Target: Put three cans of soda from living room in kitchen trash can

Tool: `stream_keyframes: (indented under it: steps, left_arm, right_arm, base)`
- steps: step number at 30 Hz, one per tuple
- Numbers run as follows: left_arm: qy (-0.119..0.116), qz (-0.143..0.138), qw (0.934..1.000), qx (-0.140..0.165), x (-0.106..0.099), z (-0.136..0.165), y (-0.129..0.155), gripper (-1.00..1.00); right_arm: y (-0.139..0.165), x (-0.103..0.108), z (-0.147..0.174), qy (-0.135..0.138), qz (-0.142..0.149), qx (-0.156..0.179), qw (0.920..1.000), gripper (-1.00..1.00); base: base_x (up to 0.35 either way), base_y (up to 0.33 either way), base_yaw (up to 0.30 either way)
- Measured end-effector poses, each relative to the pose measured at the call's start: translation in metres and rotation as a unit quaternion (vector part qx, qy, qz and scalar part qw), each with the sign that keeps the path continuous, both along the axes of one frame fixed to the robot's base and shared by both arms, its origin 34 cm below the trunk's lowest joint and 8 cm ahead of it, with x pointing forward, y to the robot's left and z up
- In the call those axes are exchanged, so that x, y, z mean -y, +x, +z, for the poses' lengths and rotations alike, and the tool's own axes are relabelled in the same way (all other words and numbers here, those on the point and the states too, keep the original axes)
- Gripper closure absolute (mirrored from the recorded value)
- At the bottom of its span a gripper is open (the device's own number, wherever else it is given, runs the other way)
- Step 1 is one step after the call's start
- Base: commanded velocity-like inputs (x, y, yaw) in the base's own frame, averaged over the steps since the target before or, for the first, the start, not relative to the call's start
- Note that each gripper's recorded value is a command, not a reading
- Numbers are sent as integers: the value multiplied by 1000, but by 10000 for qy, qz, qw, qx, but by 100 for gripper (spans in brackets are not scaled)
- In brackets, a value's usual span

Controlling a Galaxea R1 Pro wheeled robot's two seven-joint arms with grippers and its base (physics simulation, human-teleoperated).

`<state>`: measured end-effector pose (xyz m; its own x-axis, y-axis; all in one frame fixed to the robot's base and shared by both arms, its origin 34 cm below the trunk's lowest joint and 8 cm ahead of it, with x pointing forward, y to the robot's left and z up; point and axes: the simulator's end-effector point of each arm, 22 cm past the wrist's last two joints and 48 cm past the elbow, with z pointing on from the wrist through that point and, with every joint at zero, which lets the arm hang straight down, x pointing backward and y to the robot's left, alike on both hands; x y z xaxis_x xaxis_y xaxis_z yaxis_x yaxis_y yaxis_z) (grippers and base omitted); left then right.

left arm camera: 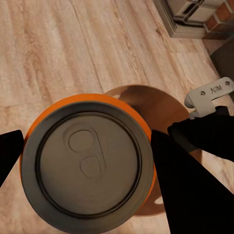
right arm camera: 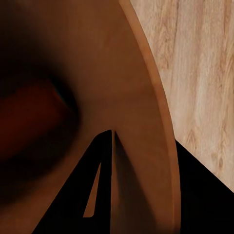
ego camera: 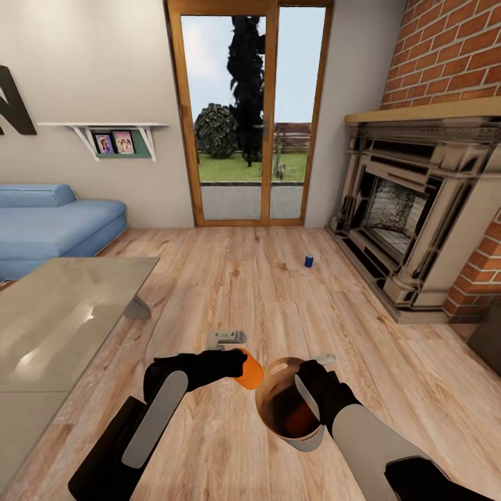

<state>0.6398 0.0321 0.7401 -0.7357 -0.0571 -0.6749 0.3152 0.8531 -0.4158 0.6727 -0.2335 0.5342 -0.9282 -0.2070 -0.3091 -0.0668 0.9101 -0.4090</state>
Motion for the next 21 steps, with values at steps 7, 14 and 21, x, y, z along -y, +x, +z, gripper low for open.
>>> stream_keyframes:
  steps: [7, 14, 21]
  left_arm:
    - [-40, 2, 10000, -1, 5, 2, 0, 100]
    - [-58, 15, 10000, -52, 9, -2, 0, 100]
    - [-123, 94, 9997, -207, 20, -17, 0, 100]
  right_arm:
    - [0, 0, 0, 1, 1, 0, 10000, 100]
    - [0, -3, 0, 14, 15, 1, 10000, 100]
    - [0, -4, 0, 18, 24, 2, 10000, 100]
  base:
    - [0, 0, 0]
    - [0, 0, 0]
    - [0, 0, 0]
